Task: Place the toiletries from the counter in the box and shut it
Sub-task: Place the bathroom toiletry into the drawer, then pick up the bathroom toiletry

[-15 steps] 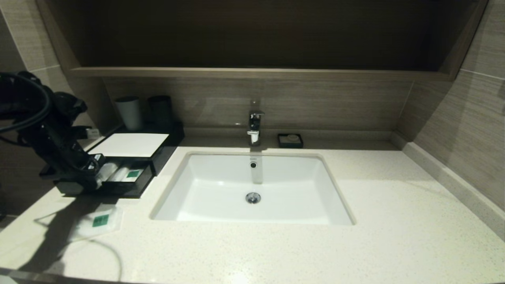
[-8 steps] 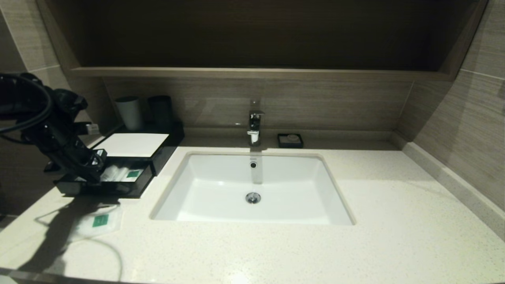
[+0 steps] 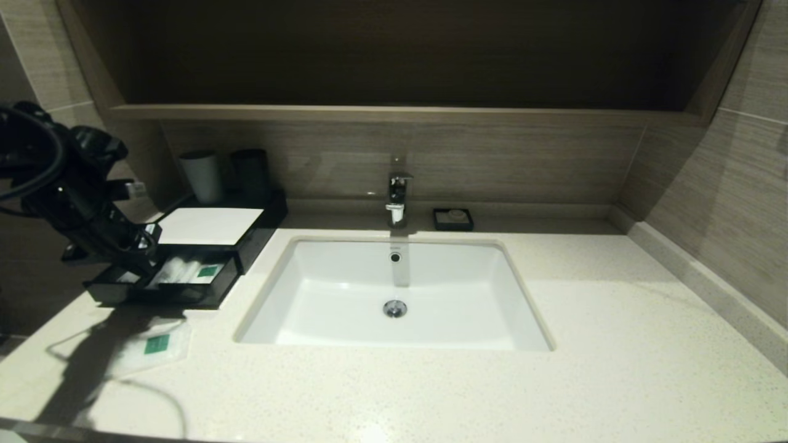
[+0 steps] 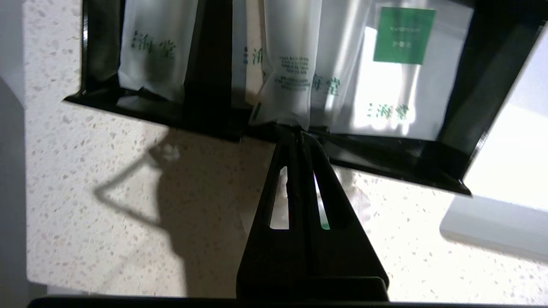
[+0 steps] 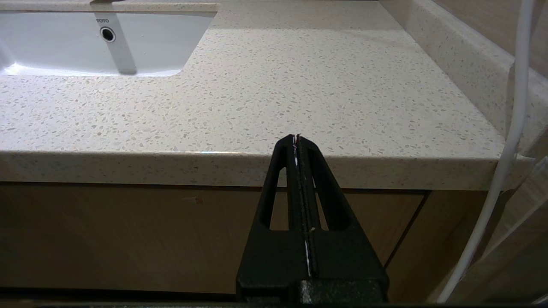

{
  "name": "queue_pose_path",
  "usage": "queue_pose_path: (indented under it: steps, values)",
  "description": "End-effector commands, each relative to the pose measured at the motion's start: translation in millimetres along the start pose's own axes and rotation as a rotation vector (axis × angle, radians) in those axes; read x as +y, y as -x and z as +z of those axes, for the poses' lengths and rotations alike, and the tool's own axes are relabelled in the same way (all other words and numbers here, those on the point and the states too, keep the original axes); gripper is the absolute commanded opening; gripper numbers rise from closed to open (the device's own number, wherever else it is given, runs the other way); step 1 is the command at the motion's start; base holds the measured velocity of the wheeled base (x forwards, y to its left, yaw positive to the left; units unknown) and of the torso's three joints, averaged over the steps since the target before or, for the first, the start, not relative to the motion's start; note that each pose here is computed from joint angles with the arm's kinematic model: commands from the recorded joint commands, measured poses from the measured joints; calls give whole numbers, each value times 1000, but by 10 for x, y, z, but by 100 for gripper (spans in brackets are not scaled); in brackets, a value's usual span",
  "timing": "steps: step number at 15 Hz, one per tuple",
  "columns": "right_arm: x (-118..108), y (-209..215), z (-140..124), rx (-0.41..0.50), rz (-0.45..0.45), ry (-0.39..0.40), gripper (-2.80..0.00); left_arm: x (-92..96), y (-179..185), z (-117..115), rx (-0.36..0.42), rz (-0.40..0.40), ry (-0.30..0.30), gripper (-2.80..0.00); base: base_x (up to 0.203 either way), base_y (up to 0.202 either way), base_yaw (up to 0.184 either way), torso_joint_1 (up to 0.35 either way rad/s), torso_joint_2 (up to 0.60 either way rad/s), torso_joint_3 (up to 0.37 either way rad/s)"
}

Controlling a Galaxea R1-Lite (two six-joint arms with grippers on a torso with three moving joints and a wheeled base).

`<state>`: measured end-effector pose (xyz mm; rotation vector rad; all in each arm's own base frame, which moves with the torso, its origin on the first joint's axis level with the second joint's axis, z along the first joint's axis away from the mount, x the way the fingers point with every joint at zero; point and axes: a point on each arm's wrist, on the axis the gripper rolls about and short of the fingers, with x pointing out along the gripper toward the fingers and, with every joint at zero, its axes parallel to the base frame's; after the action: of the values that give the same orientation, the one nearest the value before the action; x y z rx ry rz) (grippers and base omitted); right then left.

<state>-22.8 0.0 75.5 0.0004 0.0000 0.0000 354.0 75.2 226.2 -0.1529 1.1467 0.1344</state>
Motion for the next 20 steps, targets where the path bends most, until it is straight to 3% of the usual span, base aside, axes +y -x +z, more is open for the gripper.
queue_pose_path:
  steps: [1, 3, 4, 7, 11, 13, 17, 18, 20]
  values:
    - [0, 0, 0, 0, 0, 0, -280, -23, 329, -90, -52, -2, -8, -280, 0, 0, 0, 0, 0, 0]
    - [0, 0, 0, 0, 0, 0, -280, -38, 544, -230, -29, -4, -7, -280, 0, 0, 0, 0, 0, 0]
    - [0, 0, 0, 0, 0, 0, -280, -41, 587, -313, 19, -6, 2, -280, 0, 0, 0, 0, 0, 0]
    - [0, 0, 0, 0, 0, 0, -280, -43, 591, -489, 96, -10, 25, -280, 0, 0, 0, 0, 0, 0]
    - [0, 0, 0, 0, 0, 0, -280, -91, 612, -761, 143, -45, 19, -280, 0, 0, 0, 0, 0, 0]
    - [0, 0, 0, 0, 0, 0, -280, -108, 610, -841, 128, -61, 16, -280, 0, 0, 0, 0, 0, 0]
    - [0, 0, 0, 0, 0, 0, -280, -127, 648, -880, 81, -42, 72, -280, 0, 0, 0, 0, 0, 0]
    - [0, 0, 0, 0, 0, 0, -280, -123, 640, -872, 81, -26, 79, 0, 0, 0, 0, 0, 0, 0]
    - [0, 0, 0, 0, 0, 0, -280, -117, 594, -860, 94, -2, 107, 0, 0, 0, 0, 0, 0, 0]
